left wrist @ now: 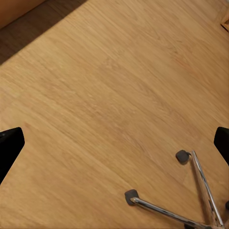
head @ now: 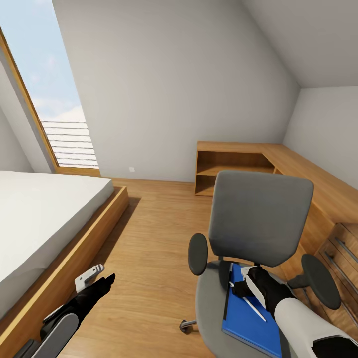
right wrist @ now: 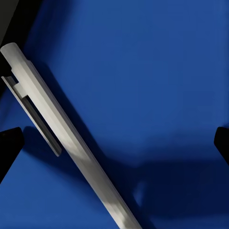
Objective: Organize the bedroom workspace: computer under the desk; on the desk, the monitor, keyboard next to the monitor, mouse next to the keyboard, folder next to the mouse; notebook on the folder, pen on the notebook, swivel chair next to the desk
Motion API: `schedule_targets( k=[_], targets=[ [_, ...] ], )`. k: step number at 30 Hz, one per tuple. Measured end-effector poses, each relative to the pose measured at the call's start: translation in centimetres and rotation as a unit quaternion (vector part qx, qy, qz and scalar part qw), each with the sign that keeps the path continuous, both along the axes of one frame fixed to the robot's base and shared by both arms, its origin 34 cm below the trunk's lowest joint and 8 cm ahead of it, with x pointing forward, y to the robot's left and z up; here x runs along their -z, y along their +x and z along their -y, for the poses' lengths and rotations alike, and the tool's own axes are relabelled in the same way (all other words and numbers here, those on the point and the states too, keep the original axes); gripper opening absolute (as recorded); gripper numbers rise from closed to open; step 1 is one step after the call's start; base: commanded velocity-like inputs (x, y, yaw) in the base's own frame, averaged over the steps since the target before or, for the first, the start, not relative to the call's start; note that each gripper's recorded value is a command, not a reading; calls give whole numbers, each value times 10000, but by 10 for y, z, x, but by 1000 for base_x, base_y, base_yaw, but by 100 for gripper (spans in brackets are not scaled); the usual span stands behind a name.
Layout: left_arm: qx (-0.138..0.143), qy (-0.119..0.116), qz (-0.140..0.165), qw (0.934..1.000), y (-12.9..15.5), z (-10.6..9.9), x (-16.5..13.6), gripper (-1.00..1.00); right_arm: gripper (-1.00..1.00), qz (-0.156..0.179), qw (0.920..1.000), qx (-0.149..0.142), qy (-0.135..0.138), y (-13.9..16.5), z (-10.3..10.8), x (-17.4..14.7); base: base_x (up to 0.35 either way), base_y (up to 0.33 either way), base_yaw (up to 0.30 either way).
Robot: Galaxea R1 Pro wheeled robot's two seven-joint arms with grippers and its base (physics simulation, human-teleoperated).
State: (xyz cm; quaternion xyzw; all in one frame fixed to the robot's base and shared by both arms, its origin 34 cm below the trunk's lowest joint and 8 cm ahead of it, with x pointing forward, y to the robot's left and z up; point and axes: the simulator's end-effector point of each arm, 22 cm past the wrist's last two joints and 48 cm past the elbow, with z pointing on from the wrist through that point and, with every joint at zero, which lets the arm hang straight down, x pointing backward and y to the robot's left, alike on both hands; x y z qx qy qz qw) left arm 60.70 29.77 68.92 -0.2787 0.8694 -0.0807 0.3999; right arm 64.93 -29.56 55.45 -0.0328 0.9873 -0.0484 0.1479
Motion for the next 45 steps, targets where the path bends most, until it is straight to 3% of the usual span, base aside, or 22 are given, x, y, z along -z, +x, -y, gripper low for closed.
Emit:
schedule_targets(
  k=[14, 15, 26, 45],
  targets=[
    [0, -6, -2, 10000, 0, 0, 0, 100, 100, -2, 10000, -8, -10, 0, 0, 0, 0, 0, 0],
    [1, -7, -1, 10000, 0, 0, 0, 100, -100, -2, 10000, -13, -13, 0, 0, 0, 0, 0, 0],
    [-2, -6, -1, 10000, 0, 0, 0, 100, -100, -6, 9998, -171, -141, 1, -4, 0, 0, 0, 0],
    [-3, -9, -3, 10000, 0, 0, 0, 100, -100, -5, 9998, -164, -136, 1, -4, 0, 0, 0, 0]
  ],
)
